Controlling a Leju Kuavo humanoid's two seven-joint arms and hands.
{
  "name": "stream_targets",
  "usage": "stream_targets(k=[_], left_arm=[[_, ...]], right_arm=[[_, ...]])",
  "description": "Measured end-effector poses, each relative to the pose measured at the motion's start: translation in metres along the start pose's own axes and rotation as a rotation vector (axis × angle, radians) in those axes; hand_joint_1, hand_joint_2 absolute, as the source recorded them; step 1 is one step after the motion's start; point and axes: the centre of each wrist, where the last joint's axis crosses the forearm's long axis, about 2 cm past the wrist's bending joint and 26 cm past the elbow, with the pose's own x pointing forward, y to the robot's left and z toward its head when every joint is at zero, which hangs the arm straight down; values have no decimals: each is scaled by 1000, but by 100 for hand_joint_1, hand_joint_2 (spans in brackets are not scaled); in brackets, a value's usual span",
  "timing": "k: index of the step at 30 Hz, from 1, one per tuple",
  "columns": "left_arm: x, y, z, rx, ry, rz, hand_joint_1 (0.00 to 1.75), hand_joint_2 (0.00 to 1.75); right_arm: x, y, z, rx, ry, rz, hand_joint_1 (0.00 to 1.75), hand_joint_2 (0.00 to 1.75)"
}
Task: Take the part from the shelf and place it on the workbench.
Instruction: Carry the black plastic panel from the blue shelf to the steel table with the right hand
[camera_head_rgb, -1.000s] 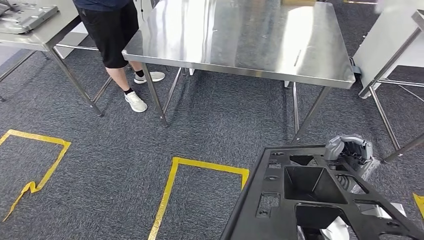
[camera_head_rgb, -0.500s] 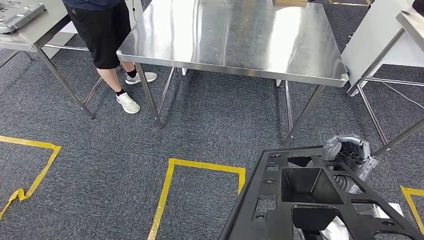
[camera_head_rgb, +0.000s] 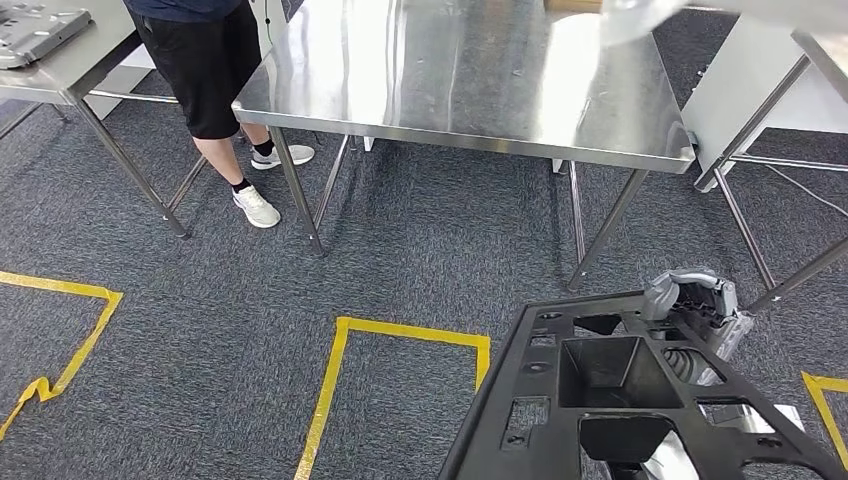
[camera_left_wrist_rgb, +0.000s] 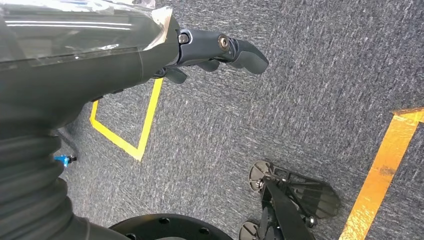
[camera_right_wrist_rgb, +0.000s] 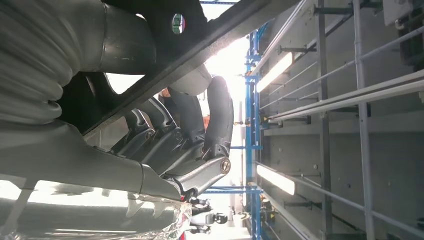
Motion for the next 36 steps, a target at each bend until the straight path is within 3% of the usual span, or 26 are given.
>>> stream_targets(k=[36], left_arm=[[0, -1, 0, 18, 3, 8, 0, 175]], right_arm=[[0, 3, 0, 15, 4, 1, 175, 175]])
